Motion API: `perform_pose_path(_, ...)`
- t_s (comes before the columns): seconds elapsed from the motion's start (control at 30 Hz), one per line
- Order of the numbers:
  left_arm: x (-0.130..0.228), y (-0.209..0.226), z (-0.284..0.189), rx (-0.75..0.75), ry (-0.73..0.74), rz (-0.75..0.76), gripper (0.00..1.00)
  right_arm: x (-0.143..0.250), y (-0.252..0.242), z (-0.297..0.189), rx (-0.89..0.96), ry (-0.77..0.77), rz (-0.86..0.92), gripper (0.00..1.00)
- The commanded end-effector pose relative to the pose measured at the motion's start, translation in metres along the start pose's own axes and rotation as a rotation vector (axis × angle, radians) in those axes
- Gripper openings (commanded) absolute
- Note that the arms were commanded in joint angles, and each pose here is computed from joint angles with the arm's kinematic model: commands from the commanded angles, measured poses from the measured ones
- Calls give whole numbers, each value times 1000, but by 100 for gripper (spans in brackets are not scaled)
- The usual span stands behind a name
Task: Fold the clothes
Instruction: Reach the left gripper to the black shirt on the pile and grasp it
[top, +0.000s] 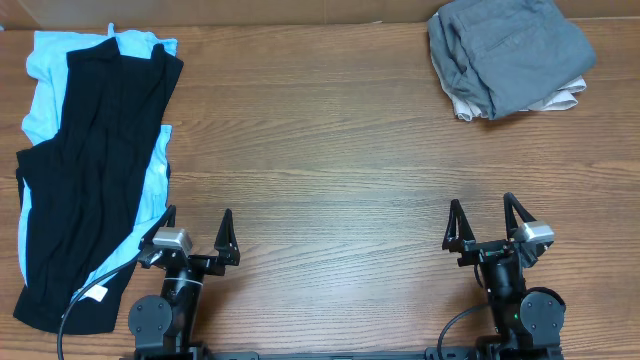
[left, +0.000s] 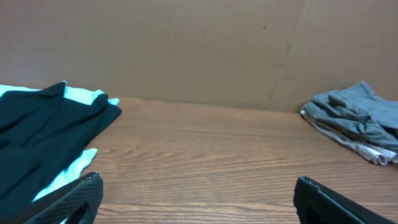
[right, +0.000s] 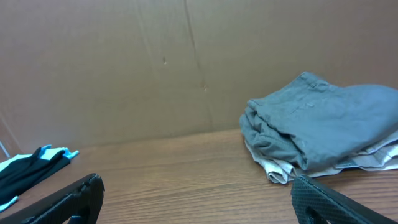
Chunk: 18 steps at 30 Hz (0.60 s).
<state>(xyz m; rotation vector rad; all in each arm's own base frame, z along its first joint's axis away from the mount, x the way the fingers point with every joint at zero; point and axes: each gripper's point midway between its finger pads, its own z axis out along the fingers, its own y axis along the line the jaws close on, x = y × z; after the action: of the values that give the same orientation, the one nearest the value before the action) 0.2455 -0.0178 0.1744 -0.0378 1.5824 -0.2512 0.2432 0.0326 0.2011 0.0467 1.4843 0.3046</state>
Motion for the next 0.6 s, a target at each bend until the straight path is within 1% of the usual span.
perform_pose_path(0.0, -16, -7, -3, 28, -36, -16, 100, -16, 8, -3, -28, -21, -15, 100)
perform_pose_path(0.17, -36, -11, -3, 31, -47, -11, 100, -36, 13, -4, -23, -2, -35, 100)
perform_pose_path(0.37, -59, -18, 3, 50, 2, 13, 100, -62, 21, 4, -35, 18, -44, 100)
perform_pose_path(0.5, -72, -21, 15, 55, 80, 6, 100, -70, 30, 16, -66, 113, -71, 100)
perform_pose_path(0.57, -84, -27, 27, 80, 148, -7, 100, -73, 32, 28, -55, 213, -59, 100)
